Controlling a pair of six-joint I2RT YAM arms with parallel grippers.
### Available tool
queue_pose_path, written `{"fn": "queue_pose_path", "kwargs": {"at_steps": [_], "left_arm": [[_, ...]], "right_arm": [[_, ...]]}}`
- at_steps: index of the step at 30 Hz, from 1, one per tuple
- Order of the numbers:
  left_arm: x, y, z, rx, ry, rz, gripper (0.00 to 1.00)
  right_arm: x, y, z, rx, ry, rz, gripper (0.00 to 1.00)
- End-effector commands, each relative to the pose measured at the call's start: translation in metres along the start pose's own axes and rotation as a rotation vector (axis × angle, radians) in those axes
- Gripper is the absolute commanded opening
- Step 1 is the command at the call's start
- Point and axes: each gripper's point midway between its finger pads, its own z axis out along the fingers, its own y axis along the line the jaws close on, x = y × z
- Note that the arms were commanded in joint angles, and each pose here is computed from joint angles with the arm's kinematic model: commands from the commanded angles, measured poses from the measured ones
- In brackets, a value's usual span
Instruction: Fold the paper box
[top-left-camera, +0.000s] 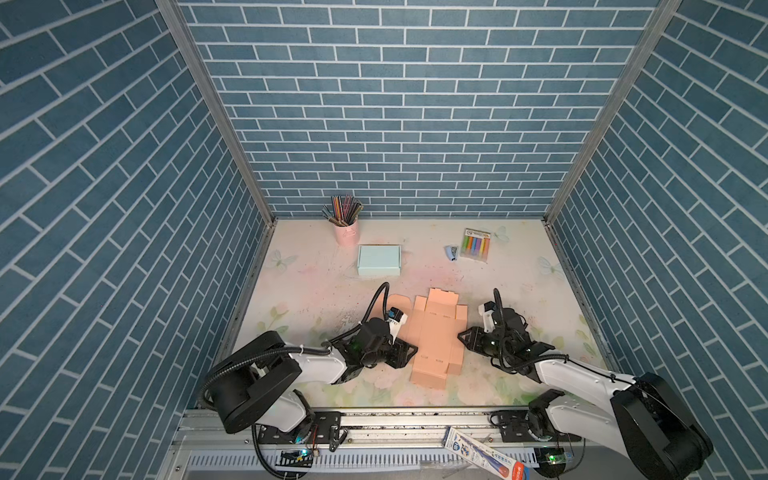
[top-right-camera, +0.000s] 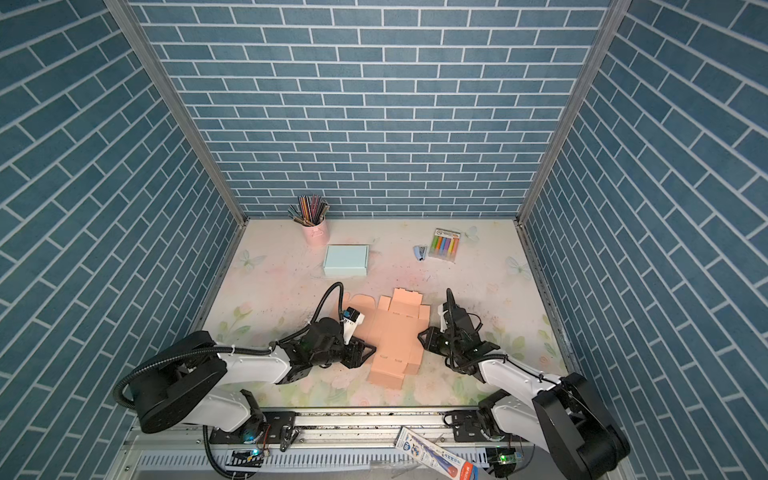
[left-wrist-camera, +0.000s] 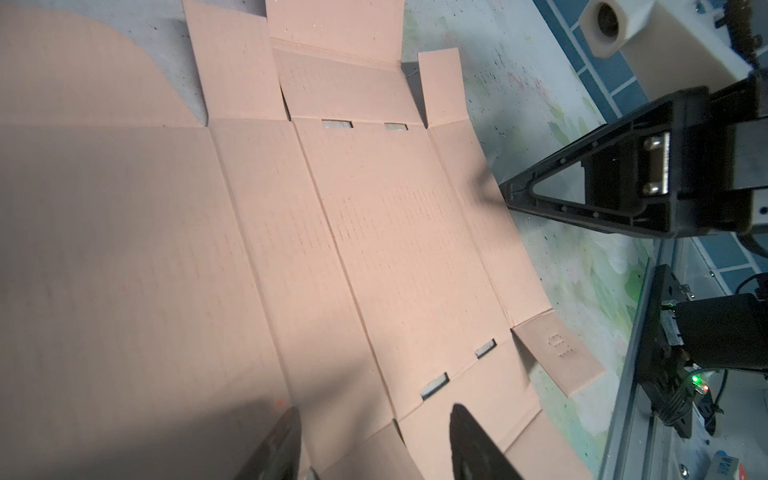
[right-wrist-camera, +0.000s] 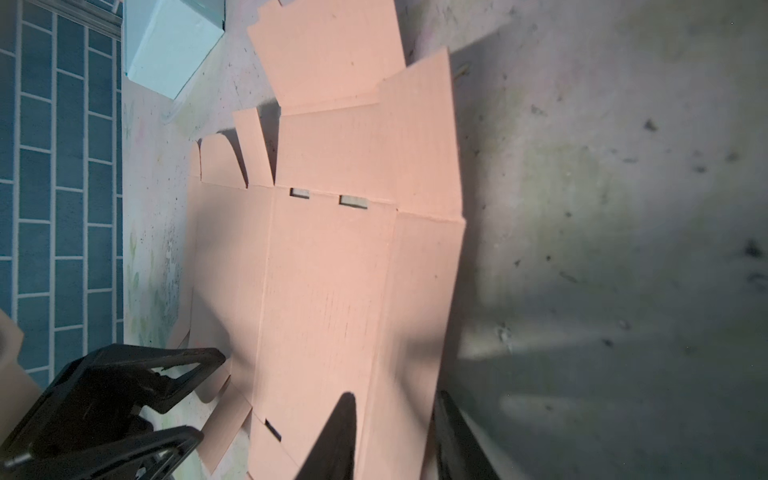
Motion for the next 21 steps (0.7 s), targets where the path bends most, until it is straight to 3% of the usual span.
{"fn": "queue_pose_path", "kwargs": {"at_steps": [1,13,21], "left_arm": [[0.0001,-0.0033,0.0027,0.014,0.001,0.002,0.57],[0.0063,-0.0015,0.0109,0.012,0.037,0.003,0.55],[0.0067,-0.0048,0.0114,0.023,0.040,0.001,0.55]], "right_arm": [[-0.0025,0.0110,-0.0018,-0.066,-0.013,0.046,0.32],[-0.0036,0.0188,-0.0059,-0.156,-0.061,0.101,0.31],[-0.0104,0.0169,-0.0043,-0.126,-0.082,0.077,0.26]]}}
